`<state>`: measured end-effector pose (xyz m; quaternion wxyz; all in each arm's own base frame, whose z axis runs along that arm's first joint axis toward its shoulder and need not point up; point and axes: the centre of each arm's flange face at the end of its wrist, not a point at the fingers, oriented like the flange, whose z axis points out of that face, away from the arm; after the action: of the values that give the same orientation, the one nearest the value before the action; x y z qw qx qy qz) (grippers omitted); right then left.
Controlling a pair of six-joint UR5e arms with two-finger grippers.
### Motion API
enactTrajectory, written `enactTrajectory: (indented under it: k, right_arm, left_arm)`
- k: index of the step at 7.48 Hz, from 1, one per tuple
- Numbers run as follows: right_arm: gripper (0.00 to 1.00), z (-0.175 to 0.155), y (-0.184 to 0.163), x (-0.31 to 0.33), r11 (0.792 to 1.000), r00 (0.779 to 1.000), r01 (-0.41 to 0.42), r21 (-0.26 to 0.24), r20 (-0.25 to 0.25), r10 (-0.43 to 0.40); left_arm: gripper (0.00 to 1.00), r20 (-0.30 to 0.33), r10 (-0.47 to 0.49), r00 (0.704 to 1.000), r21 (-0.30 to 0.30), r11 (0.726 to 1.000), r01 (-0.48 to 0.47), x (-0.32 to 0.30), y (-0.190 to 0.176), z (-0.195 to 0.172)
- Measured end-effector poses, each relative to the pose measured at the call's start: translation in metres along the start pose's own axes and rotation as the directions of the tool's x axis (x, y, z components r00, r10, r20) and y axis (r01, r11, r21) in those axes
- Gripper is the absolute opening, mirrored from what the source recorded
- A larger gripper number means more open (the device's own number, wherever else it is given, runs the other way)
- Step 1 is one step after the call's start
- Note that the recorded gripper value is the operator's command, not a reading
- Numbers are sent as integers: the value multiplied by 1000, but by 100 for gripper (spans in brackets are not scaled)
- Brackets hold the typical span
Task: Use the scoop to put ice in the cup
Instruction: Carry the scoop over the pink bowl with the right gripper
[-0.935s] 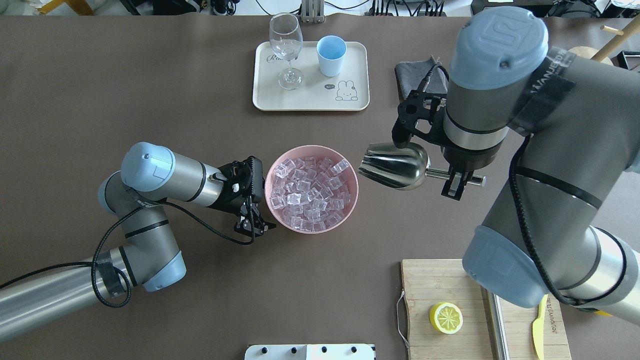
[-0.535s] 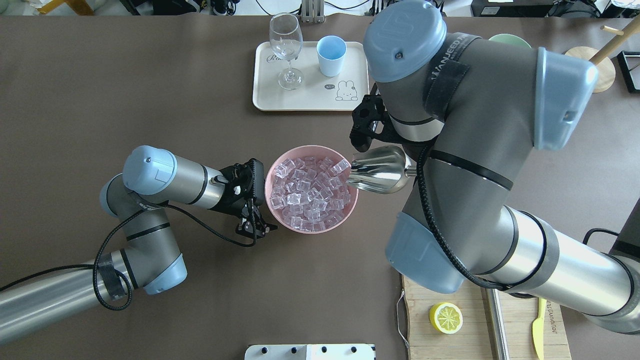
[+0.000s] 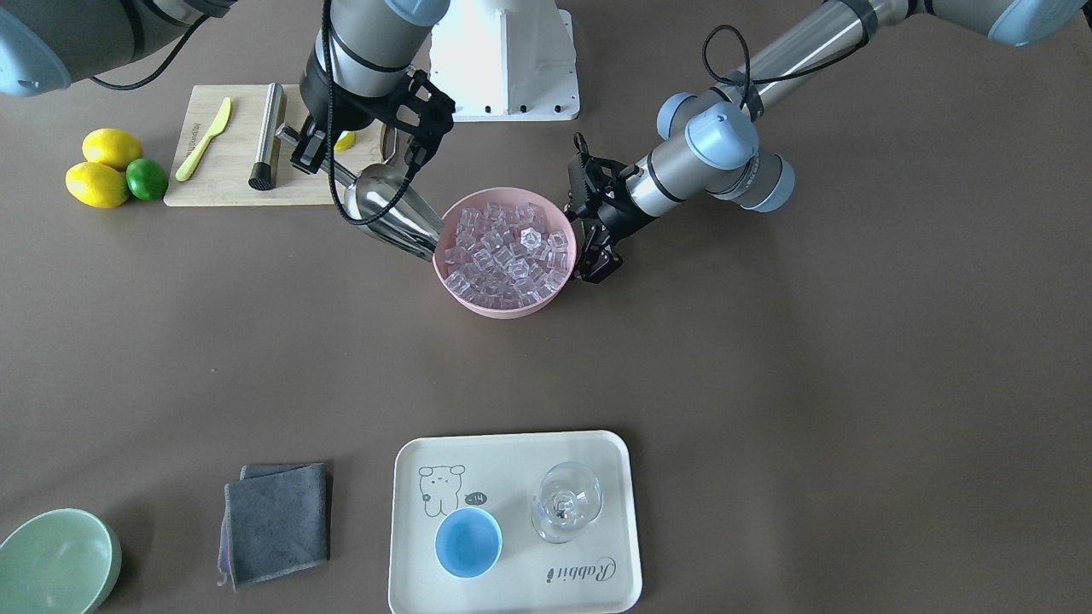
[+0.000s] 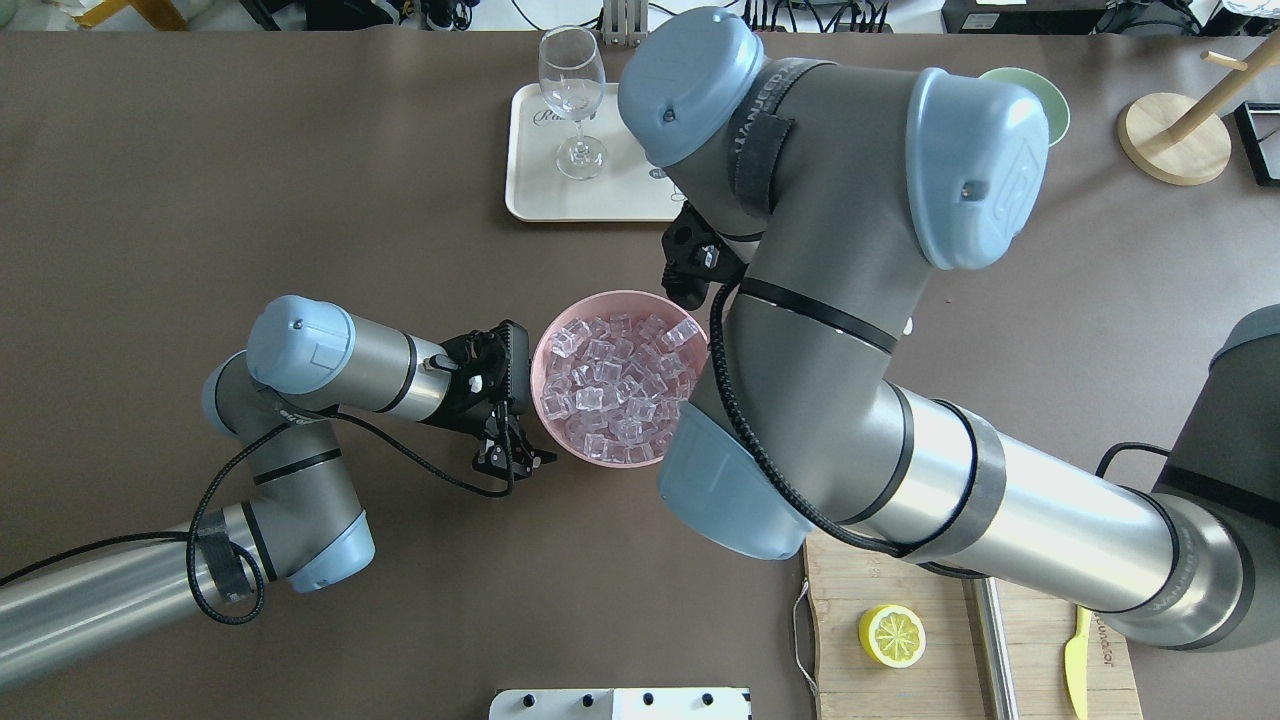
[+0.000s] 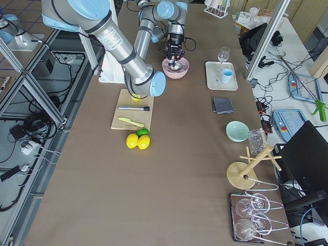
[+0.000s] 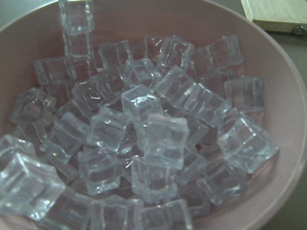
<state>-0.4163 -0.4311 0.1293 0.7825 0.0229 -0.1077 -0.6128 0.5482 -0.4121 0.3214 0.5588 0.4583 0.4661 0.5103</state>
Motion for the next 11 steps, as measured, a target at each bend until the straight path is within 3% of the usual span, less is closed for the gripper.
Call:
enactTrajectory:
  k: [3,8,11]
  right_arm:
    - [0,-23,-33,4,998,1000,12,-57,6,-12]
    - [0,-2,-84,-25,975,995,83,-205,-36,-92]
    - [0,11,-97,-41,962,991,107,-251,-56,-125]
  left_arm:
    - [98,0,0,1000,2,1000,0,0,1,0]
    - [98,1,0,1000,2,1000,0,0,1,0]
    - [98,3,1,1000,4,1000,-1,2,0,1]
